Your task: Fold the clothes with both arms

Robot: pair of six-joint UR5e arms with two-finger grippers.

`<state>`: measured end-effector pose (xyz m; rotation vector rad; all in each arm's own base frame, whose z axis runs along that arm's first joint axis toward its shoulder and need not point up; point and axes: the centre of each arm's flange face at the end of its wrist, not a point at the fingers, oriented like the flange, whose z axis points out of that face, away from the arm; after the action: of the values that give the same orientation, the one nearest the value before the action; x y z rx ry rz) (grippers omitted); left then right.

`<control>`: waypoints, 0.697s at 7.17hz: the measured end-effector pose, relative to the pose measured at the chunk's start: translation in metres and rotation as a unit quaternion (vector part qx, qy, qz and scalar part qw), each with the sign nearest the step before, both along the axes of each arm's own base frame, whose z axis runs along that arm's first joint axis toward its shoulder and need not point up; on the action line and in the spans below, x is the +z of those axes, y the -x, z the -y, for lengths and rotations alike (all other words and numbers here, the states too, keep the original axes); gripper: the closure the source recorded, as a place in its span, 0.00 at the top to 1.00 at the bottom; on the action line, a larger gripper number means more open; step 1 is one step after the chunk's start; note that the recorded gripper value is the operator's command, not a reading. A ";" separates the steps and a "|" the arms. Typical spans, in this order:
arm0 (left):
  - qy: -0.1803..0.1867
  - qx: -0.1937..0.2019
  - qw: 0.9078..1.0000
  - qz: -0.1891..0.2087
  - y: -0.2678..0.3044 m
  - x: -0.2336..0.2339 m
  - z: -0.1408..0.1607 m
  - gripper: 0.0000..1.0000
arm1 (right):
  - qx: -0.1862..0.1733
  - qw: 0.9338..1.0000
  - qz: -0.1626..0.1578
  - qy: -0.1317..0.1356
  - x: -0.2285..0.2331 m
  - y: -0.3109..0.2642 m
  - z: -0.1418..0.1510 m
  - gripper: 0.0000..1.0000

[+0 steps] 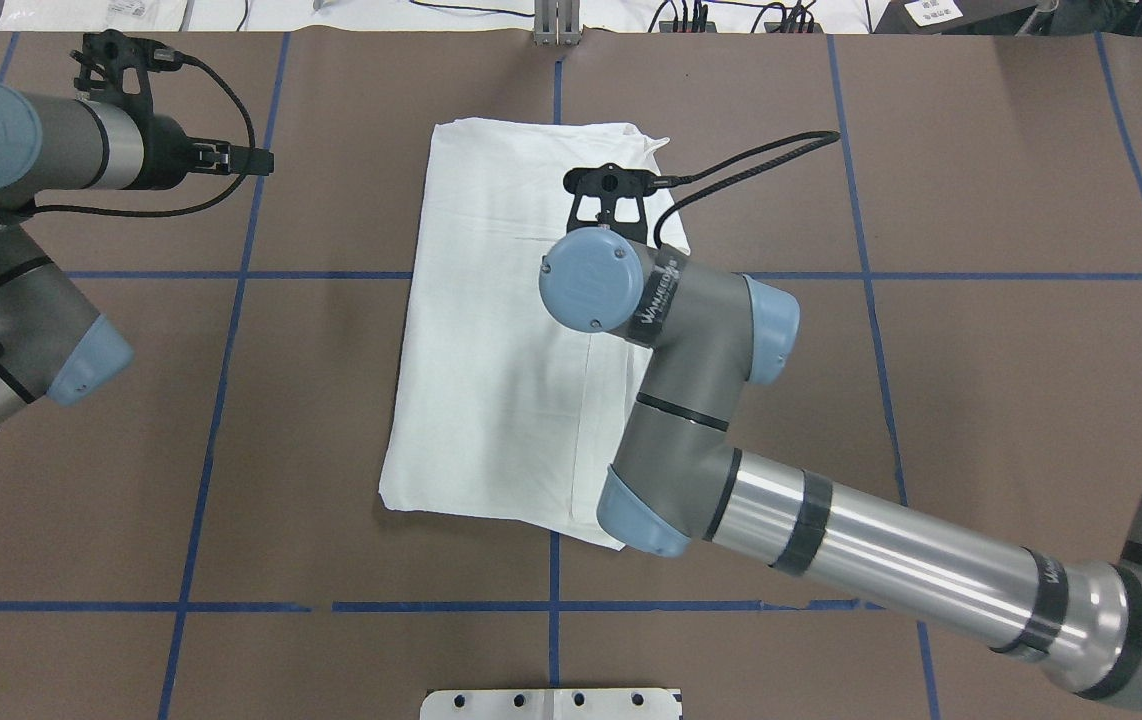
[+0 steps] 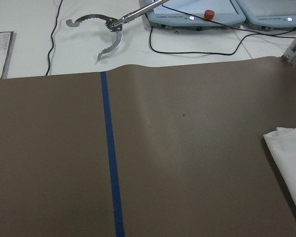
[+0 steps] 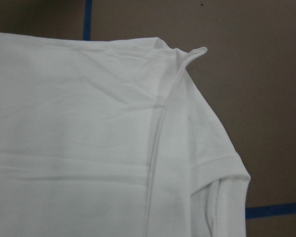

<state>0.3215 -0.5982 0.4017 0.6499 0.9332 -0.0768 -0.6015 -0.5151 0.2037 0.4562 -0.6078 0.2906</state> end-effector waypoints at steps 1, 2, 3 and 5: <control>0.000 0.003 1.000 -0.002 0.000 -0.001 -0.001 1.00 | 0.005 1.000 -0.015 0.014 -0.014 0.017 0.027 1.00; 0.001 0.004 1.000 -0.002 -0.001 0.000 -0.002 1.00 | 0.006 0.999 -0.033 0.023 -0.021 0.029 0.046 1.00; 0.001 0.005 1.000 -0.001 -0.002 0.001 -0.002 1.00 | 0.002 0.998 -0.052 0.028 -0.017 0.034 0.057 1.00; 0.003 0.005 1.000 0.000 -0.003 0.003 -0.002 1.00 | -0.009 0.996 -0.085 0.035 0.002 0.039 0.066 1.00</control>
<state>0.3242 -0.5965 0.4050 0.6389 0.9353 -0.0700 -0.6406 -0.5812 0.2054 0.4027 -0.4343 0.2535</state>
